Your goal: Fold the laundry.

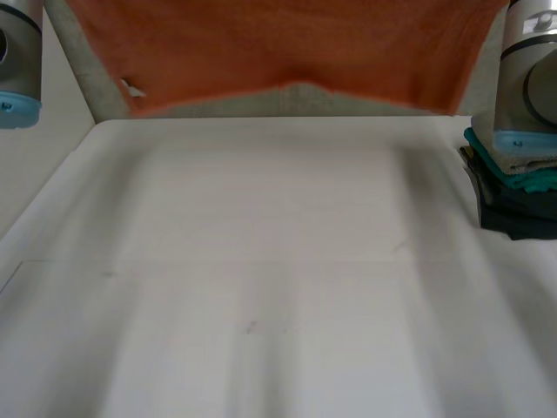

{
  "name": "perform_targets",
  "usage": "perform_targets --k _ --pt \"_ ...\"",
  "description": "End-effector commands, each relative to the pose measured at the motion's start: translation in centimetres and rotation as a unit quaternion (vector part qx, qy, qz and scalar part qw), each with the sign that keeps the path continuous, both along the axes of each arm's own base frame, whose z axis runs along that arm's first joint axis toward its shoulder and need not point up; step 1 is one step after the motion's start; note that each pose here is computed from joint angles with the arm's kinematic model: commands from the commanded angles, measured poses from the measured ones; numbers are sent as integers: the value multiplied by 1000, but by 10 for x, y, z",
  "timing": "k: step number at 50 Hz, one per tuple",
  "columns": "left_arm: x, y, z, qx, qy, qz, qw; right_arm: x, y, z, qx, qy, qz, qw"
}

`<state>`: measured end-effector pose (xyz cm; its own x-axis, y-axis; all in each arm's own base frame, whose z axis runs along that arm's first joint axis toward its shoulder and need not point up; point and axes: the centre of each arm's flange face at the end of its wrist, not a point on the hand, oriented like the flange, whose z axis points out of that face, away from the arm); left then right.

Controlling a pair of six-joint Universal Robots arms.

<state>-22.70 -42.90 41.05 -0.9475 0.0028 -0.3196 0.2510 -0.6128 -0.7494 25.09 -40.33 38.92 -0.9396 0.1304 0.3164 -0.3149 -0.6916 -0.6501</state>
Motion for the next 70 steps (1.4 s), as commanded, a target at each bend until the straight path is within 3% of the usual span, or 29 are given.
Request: perform_targets --k 1,9,13,20,28,29,32,33,35,36,40,43,47,48,51,52,59,63,70 --pt "1 -7 -48 69 -25 -1 997 4 -9 -38 67 33 -3 997" --pt "4 -11 -129 148 -61 -16 987 4 -19 -123 210 85 5 974" --pt "8 -3 -188 217 -101 -21 971 -2 -17 -179 298 115 9 948" --pt "20 21 -242 293 -190 -13 937 -14 2 -221 400 164 0 902" --pt "42 91 -256 414 -332 -11 847 -40 43 -213 510 232 -14 828" --pt "47 107 -254 440 -350 -16 827 -48 53 -209 534 245 -17 809" --pt "56 132 -253 483 -373 -25 792 -61 71 -207 576 276 -20 769" --pt "60 147 -251 510 -385 -35 769 -68 83 -207 599 304 -21 741" --pt "64 161 -250 535 -394 -45 746 -76 96 -209 620 334 -19 710" --pt "68 171 -249 555 -403 -54 726 -83 106 -210 633 361 -17 685" --pt "71 184 -243 573 -423 -83 698 -89 114 -217 621 408 -20 669" --pt "68 187 -238 567 -433 -94 695 -88 114 -220 611 417 -23 673" --pt "56 175 -226 532 -432 -89 723 -82 105 -222 586 409 -31 699" --pt "49 168 -220 514 -425 -83 740 -78 101 -221 577 401 -35 710" --pt "41 153 -215 494 -409 -69 765 -70 93 -218 559 383 -36 734" --pt "37 140 -214 483 -399 -56 778 -63 86 -215 543 366 -36 755" --pt "22 87 -212 444 -352 6 824 -38 44 -206 455 281 -39 844" --pt "14 65 -214 434 -331 28 837 -26 21 -208 410 257 -38 874" --pt "1 38 -216 412 -307 53 856 -7 -12 -217 349 243 -48 904"
